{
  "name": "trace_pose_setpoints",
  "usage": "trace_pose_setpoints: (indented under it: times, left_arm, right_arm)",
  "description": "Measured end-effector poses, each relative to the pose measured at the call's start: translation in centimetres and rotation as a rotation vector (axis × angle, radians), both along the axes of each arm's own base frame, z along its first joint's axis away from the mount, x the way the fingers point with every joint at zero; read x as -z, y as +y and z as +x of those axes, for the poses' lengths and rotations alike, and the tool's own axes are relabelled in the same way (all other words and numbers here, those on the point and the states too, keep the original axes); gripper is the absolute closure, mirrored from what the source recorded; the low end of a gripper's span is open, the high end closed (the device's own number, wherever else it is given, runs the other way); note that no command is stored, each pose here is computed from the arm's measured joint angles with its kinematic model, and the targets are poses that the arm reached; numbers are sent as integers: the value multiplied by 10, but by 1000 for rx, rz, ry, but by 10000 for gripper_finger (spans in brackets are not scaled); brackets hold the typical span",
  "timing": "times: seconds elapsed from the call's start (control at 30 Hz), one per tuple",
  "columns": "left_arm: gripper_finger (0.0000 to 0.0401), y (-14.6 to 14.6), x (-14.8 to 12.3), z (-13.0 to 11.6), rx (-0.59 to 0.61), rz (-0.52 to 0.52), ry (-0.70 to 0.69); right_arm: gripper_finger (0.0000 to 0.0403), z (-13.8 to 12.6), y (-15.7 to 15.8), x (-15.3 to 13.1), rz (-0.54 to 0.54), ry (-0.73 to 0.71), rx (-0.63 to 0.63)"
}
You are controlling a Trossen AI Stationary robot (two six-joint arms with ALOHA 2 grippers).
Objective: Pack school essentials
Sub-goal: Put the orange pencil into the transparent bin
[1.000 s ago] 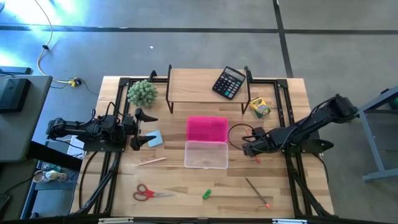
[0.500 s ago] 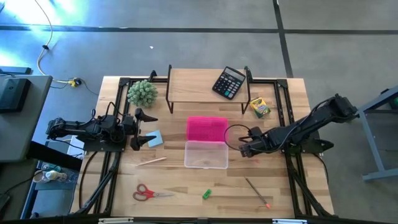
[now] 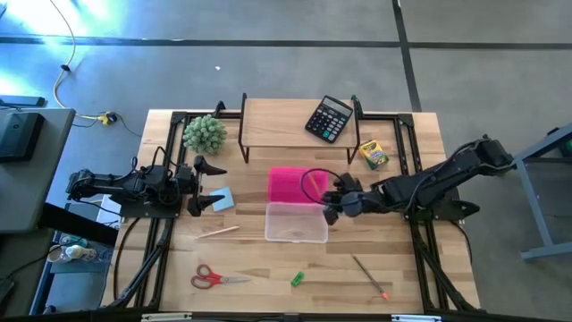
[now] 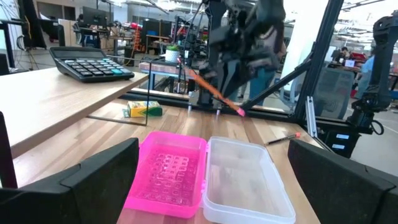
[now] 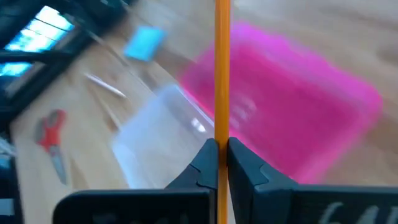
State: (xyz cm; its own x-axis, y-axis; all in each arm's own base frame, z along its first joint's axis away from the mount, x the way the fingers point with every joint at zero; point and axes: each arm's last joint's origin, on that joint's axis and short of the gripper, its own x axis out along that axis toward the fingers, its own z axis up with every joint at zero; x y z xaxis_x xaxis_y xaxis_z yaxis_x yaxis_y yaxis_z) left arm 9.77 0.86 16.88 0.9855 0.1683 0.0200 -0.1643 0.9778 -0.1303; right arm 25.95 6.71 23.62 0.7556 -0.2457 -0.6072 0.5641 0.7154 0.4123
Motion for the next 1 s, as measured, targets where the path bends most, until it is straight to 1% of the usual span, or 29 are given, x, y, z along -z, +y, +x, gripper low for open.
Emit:
trace_pose_setpoints:
  times: [0.1, 0.2, 0.43, 0.53, 0.67, 0.73, 0.87, 1.0]
  left_arm:
    - [1, 0, 0, 0, 0, 0, 0]
    - [1, 0, 0, 0, 1, 0, 0]
    - [1, 0, 0, 0, 1, 0, 0]
    - [1, 0, 0, 0, 0, 0, 0]
    - [1, 0, 0, 0, 0, 0, 0]
    - [1, 0, 0, 0, 0, 0, 0]
    - [1, 0, 0, 0, 0, 0, 0]
    - [1, 0, 0, 0, 0, 0, 0]
  right_arm:
    - [402, 15, -3, -8, -64, -49, -53]
    - [402, 30, -4, -8, -90, -52, -113]
    - [402, 66, 7, 19, -56, 81, -293]
    - [401, 76, 16, 32, -37, 160, -343]
    - [395, 86, 24, 49, -16, 270, -385]
    - [394, 90, 28, 55, -15, 301, -409]
    - [393, 95, 30, 60, -21, 323, -450]
    - [392, 95, 28, 61, -19, 331, -445]
